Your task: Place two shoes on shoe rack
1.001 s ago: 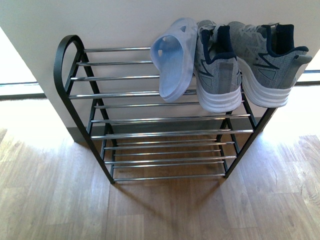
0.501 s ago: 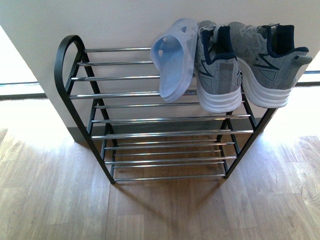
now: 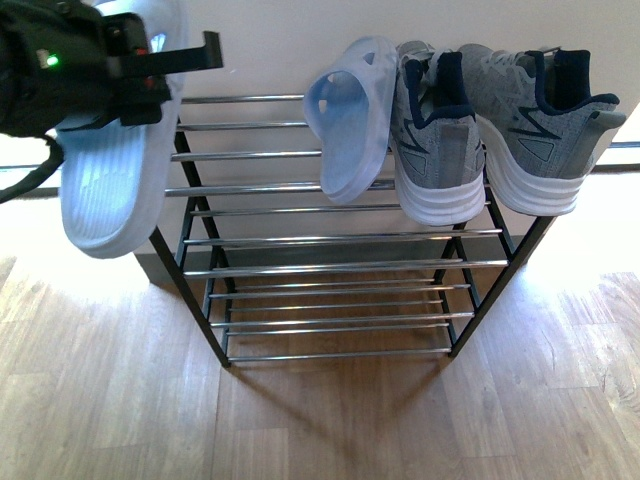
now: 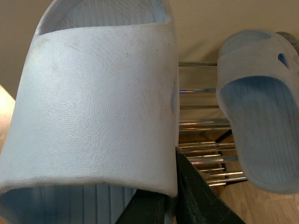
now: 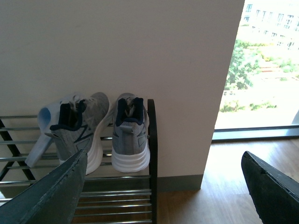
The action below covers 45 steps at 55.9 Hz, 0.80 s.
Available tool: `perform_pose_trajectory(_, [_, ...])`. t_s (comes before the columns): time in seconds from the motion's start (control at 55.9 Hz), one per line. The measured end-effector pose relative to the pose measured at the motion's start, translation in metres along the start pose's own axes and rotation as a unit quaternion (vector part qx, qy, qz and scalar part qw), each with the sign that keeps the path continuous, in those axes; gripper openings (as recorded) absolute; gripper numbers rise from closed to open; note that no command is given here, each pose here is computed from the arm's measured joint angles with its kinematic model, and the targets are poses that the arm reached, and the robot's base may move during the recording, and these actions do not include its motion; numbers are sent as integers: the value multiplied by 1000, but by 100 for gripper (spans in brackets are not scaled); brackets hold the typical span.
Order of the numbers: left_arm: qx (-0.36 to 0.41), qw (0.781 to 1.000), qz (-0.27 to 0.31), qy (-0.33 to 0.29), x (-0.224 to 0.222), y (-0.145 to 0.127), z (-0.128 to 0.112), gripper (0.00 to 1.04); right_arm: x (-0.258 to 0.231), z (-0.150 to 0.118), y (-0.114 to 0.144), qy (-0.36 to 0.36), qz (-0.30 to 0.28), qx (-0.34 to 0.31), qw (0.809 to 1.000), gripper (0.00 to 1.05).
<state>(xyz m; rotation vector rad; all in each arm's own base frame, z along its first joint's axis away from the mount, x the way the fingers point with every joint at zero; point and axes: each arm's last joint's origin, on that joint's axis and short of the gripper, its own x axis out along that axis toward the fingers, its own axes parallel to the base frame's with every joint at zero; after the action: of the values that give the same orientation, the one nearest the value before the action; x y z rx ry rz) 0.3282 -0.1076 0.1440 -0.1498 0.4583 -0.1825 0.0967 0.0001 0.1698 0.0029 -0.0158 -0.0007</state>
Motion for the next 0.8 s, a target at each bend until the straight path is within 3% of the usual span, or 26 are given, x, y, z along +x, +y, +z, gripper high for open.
perform_pose_trajectory(0.322, [7,999,-8,47,89,-12,22,2,0,0,0,0,0,0,1000,96])
perform_pose_trajectory(0.644, [30,994,-4,101,133,-7,9,2,0,0,0,0,0,0,1000,96])
perform_pose_trajectory(0.805, [36,995,-11,92,134,-8,13,37,0,0,0,0,0,0,1000,96])
